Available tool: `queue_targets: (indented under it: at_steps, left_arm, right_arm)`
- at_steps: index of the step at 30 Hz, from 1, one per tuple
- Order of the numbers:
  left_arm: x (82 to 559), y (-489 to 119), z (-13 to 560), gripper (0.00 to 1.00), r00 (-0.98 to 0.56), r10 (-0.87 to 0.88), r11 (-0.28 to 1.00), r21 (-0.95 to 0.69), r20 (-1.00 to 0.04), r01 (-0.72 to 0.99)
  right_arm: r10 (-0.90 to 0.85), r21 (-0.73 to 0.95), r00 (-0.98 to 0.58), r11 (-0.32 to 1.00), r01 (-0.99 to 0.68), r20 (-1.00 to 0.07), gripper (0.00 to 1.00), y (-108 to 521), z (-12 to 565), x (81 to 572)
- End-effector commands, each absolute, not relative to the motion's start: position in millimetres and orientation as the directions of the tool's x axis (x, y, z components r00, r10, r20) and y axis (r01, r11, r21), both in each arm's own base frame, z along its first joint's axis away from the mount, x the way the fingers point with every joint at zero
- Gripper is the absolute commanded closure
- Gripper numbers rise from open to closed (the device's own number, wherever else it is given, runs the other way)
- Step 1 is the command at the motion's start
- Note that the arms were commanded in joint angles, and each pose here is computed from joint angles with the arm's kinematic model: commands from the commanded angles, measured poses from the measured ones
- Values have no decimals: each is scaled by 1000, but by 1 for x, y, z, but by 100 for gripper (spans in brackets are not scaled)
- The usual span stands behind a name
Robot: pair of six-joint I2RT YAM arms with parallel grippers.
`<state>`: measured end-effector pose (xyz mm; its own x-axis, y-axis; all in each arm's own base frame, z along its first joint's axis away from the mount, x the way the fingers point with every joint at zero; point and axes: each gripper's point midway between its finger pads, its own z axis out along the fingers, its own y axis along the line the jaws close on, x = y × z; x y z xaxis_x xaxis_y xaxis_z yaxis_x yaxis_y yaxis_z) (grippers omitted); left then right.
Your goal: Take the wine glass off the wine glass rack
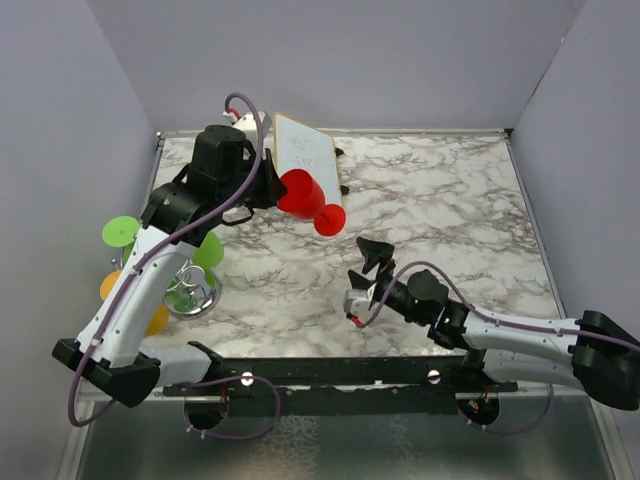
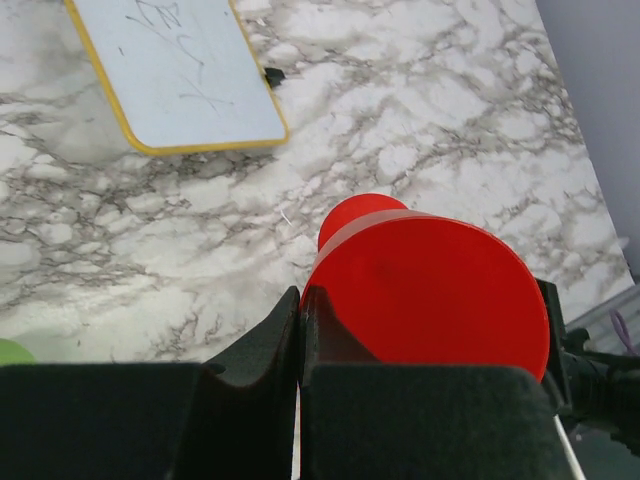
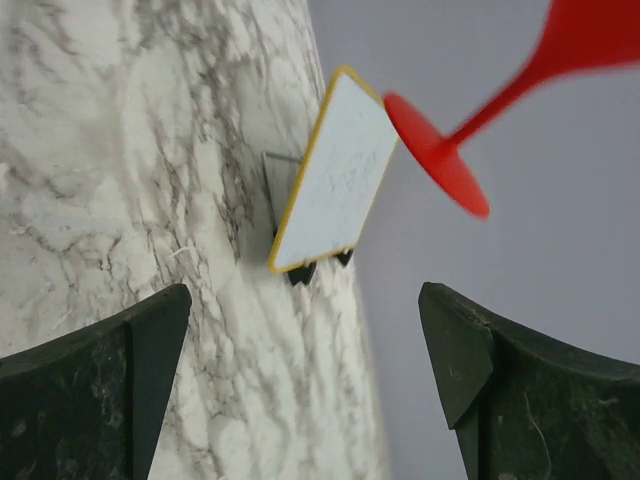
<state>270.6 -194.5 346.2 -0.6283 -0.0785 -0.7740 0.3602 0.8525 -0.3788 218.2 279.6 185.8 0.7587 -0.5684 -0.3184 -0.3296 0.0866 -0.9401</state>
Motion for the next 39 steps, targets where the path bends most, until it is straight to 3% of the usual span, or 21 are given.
queue_targets:
  at_steps: [1, 4, 8, 13, 16, 22, 28, 39]
  left_arm:
    - [298, -182, 348, 100, -590, -95, 915, -305, -802, 266]
    - [308, -196, 331, 100, -620, -81, 917, -302, -780, 260]
    - [316, -219, 306, 100, -648, -54, 924, -283, -760, 256]
    - [328, -251, 288, 100, -638, -40, 931, -260, -769, 255]
    - [342, -269, 271, 100, -636, -14, 946, -216, -772, 241]
    - [370, -304, 244, 100, -631, 7, 959, -173, -776, 224]
    - [391, -334, 227, 100, -624, 19, 963, -154, -781, 222]
    - [416, -351, 194, 100, -633, 76, 971, -86, -771, 222]
  right_arm:
    - [-495, -720, 533, 567, -401, -687, 1, 249, 220, 262]
    - [-424, -550, 382, 769, -327, -821, 1, 214, 232, 297]
    - [-182, -218, 225, 965, -146, -957, 1, 153, 254, 336]
    - [100, 110, 143, 992, 66, -985, 1, 87, 277, 367]
    - [211, 212, 22, 959, 190, -977, 1, 50, 266, 393]
    - [382, 343, -152, 911, 229, -912, 1, 29, 245, 416]
    - [404, 376, -205, 912, 165, -891, 1, 45, 243, 417]
    - [505, 416, -264, 848, 328, -822, 1, 35, 240, 417]
